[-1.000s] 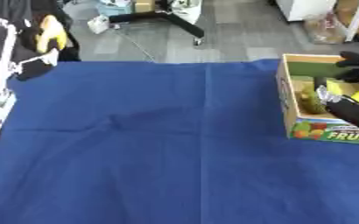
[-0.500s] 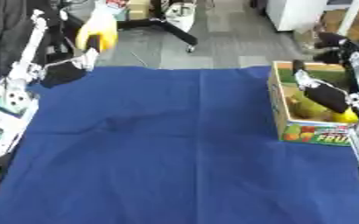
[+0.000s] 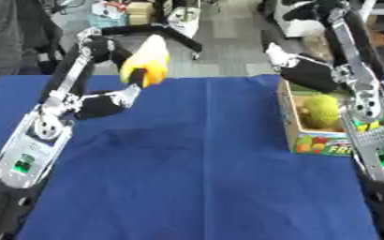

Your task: Pick up the objects with one hand, pass them to the other hand, and then place them into the box on the other side of the table.

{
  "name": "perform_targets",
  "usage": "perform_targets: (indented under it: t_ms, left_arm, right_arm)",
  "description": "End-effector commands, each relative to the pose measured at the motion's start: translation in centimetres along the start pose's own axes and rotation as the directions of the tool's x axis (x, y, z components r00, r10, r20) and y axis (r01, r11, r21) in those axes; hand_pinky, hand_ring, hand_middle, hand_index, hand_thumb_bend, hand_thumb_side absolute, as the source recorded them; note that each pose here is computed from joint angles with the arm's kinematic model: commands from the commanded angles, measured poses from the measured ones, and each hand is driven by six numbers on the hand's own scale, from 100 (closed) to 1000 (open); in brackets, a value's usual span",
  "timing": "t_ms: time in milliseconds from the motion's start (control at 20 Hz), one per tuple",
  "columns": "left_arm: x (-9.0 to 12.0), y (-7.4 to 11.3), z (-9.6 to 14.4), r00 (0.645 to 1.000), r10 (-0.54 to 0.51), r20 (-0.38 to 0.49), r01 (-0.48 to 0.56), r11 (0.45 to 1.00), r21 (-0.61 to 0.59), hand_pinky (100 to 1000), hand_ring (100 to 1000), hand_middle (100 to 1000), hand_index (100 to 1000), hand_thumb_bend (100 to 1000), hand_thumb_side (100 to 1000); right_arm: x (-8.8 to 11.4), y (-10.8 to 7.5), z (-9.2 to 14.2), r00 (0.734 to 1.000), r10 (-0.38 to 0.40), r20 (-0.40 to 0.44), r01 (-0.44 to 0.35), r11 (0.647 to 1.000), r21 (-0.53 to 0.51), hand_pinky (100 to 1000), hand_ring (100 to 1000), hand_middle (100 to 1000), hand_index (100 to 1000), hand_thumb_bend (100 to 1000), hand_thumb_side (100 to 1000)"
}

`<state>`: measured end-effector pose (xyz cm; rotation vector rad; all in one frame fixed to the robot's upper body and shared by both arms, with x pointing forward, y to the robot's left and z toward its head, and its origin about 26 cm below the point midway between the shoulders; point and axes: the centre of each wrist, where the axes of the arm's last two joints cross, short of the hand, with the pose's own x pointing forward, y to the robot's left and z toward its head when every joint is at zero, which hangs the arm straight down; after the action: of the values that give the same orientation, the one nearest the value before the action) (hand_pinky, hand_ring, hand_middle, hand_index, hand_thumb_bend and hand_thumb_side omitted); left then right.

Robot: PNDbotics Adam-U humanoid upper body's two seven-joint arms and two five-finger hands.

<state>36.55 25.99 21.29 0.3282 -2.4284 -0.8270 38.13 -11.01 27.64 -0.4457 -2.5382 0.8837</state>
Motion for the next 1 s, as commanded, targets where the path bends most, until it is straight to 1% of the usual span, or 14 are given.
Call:
perform_targets:
  t_ms: [50, 100, 200, 350, 450, 650, 800, 1000]
  left_arm:
    - [0.3, 0.2, -0.8, 0.996, 0.039, 0.083, -0.039, 0.999, -0.007, 528, 401, 326, 451, 100, 154]
    - [0.2, 0.0, -0.8, 0.993, 0.065, 0.095, -0.065, 0.998, -0.002, 529, 401, 326, 451, 100, 152]
    - [0.0, -0.4, -0.9, 0.986, 0.12, 0.119, -0.122, 0.993, 0.01, 538, 404, 328, 452, 100, 156]
    - [-0.2, -0.8, -0.9, 0.968, 0.207, 0.143, -0.211, 0.977, 0.015, 553, 409, 332, 454, 100, 164]
    - [-0.3, -1.0, -1.1, 0.956, 0.25, 0.151, -0.254, 0.967, 0.008, 559, 411, 332, 454, 100, 166]
    - [-0.3, -1.3, -1.4, 0.938, 0.304, 0.169, -0.306, 0.952, -0.014, 565, 413, 333, 454, 100, 168]
    - [-0.2, -1.4, -1.6, 0.93, 0.322, 0.178, -0.324, 0.946, -0.02, 570, 416, 335, 456, 100, 168]
    - [-0.2, -1.5, -1.9, 0.926, 0.332, 0.18, -0.332, 0.943, -0.03, 576, 417, 336, 457, 100, 168]
  right_arm:
    - [1.8, -0.3, -1.4, 0.995, 0.051, 0.088, -0.056, 0.997, 0.056, 796, 707, 736, 859, 280, 336]
    - [2.1, -0.2, -1.6, 0.992, 0.071, 0.103, -0.08, 0.993, 0.085, 797, 707, 737, 860, 252, 340]
    - [2.6, -0.1, -2.0, 0.985, 0.115, 0.131, -0.133, 0.981, 0.141, 812, 718, 742, 863, 242, 343]
    - [3.2, 0.2, -2.7, 0.967, 0.182, 0.177, -0.219, 0.95, 0.223, 828, 731, 748, 863, 230, 343]
    - [3.6, 0.5, -3.2, 0.956, 0.209, 0.205, -0.261, 0.928, 0.267, 834, 735, 750, 864, 225, 341]
    - [4.2, 1.2, -3.9, 0.936, 0.236, 0.261, -0.318, 0.884, 0.343, 848, 745, 757, 867, 214, 337]
    - [4.6, 1.6, -4.4, 0.926, 0.24, 0.291, -0.343, 0.858, 0.384, 854, 750, 761, 872, 215, 336]
    - [5.1, 1.8, -4.7, 0.918, 0.235, 0.32, -0.357, 0.843, 0.402, 858, 756, 766, 878, 217, 336]
